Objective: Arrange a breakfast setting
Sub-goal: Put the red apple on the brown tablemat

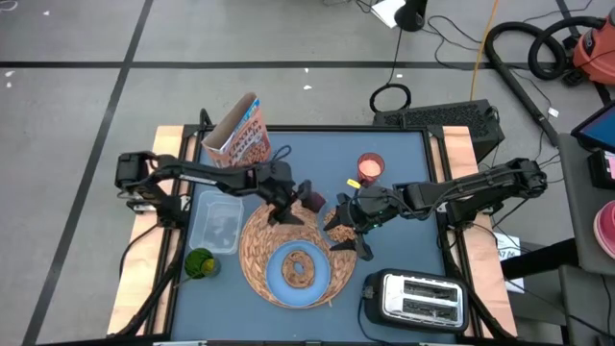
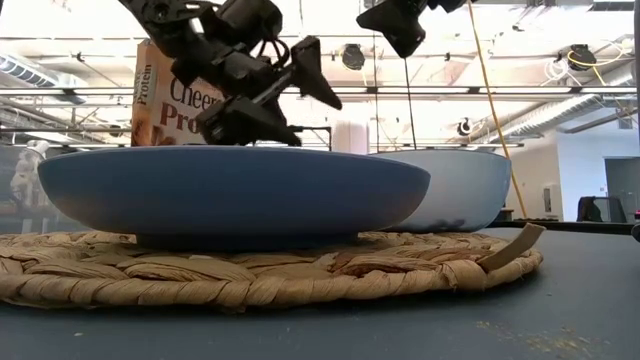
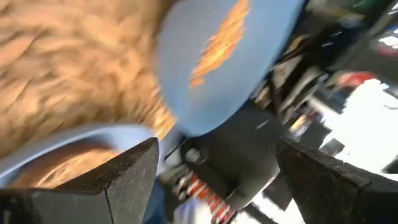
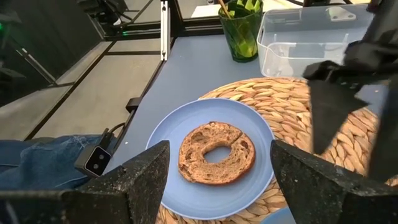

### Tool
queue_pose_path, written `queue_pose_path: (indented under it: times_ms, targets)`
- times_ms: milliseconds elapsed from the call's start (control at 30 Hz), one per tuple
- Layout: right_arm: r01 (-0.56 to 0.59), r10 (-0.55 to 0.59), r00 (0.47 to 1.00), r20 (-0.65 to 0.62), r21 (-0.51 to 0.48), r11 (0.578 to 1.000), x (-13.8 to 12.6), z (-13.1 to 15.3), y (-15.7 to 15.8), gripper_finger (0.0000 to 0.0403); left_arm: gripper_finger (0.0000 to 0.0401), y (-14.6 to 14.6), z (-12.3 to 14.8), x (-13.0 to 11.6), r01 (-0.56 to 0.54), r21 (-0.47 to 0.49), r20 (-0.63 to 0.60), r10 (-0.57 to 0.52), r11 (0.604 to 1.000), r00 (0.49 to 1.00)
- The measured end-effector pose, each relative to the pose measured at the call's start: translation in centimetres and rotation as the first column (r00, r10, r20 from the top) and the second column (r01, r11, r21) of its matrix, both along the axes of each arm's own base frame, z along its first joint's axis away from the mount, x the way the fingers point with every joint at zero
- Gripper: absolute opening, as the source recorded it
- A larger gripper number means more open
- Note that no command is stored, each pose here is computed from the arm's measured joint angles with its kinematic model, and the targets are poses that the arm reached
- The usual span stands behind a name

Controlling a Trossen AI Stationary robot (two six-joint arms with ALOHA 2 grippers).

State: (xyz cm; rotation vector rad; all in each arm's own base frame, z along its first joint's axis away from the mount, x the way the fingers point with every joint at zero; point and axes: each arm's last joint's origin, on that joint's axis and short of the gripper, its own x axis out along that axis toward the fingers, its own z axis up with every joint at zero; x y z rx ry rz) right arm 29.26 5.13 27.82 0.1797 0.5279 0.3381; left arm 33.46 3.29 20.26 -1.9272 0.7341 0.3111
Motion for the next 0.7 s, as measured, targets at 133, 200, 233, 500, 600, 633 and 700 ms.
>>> queue_pose_path:
  times_ms: [133,200,233,500,600,633,700]
  targets:
    - [0.000,0.000,1.000,0.004,0.000,1.000,0.0,0.0,0.0,0.0270,0.0328,0.3,1.5,-0.4,-0.111,0.088,0.051,0.106,0.990,0.993]
    - [0.000,0.000,1.000,0.003,0.000,1.000,0.0,0.0,0.0,0.0270,0.0328,0.5,1.8,-0.3,-0.160,0.139,0.080,0.150,0.977,0.985]
    - [0.000,0.000,1.000,0.003,0.000,1.000,0.0,0.0,0.0,0.0270,0.0328,0.6,1.8,-0.3,-0.177,0.164,0.092,0.164,0.970,0.982]
    - [0.003,-0.003,1.000,-0.003,0.004,1.000,0.0,0.0,0.0,0.0270,0.0328,0.7,2.0,0.0,-0.290,0.343,0.164,0.247,0.893,0.955]
    - [0.004,-0.004,1.000,-0.003,0.005,1.000,0.0,0.0,0.0,0.0270,0.0328,0.7,2.1,0.0,-0.297,0.343,0.172,0.251,0.891,0.953]
    - [0.004,-0.004,1.000,-0.002,0.005,1.000,0.0,0.0,0.0,0.0270,0.0328,0.7,2.1,0.0,-0.296,0.343,0.170,0.251,0.891,0.953]
    - [0.004,-0.004,1.000,-0.002,0.005,1.000,0.0,0.0,0.0,0.0270,0.0328,0.7,2.1,0.0,-0.296,0.344,0.168,0.252,0.891,0.953]
